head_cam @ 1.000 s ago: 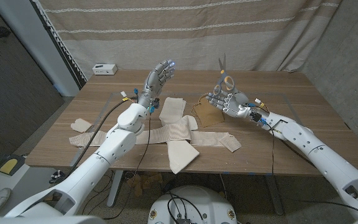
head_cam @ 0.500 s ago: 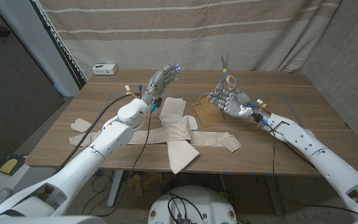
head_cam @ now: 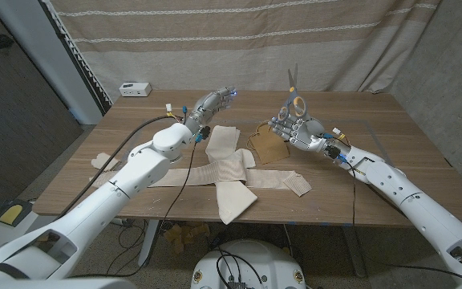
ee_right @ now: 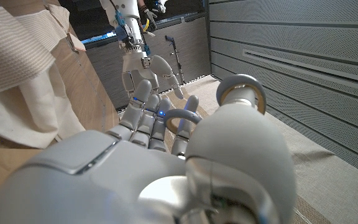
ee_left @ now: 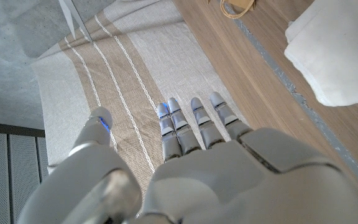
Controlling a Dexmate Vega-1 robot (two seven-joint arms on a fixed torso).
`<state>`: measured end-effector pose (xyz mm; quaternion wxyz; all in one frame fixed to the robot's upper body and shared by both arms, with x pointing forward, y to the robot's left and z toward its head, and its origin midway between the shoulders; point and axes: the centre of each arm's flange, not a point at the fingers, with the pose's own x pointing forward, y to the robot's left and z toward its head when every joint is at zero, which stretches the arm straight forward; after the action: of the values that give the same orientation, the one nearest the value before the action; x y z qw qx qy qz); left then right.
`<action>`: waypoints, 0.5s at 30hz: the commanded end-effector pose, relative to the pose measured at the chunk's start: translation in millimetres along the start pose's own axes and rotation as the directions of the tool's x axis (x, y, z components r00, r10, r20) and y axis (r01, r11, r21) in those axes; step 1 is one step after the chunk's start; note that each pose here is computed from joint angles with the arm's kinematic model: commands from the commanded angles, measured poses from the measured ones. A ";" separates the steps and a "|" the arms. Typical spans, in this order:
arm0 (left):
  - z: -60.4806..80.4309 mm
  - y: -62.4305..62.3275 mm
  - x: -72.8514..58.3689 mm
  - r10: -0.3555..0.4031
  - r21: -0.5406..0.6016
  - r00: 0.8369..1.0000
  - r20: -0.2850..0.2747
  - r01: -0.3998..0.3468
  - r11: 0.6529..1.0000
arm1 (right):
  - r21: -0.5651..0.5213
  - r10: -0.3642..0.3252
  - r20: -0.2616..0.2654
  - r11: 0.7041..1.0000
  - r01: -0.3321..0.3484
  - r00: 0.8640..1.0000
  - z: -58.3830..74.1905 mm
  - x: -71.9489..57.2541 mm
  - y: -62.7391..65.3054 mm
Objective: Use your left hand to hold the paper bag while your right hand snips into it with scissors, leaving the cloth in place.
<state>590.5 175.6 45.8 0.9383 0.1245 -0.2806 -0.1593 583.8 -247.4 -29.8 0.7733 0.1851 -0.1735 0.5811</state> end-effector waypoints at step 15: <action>3.8 1.0 8.5 -0.027 0.211 0.999 -0.025 0.032 0.977 | -0.012 0.012 -0.005 1.000 -0.012 1.000 1.3 0.3 6.4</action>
<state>591.5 176.4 50.2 0.9303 0.2045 -0.2734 -0.1340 580.7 -246.1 -26.8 0.7711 0.1766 -0.1762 0.5859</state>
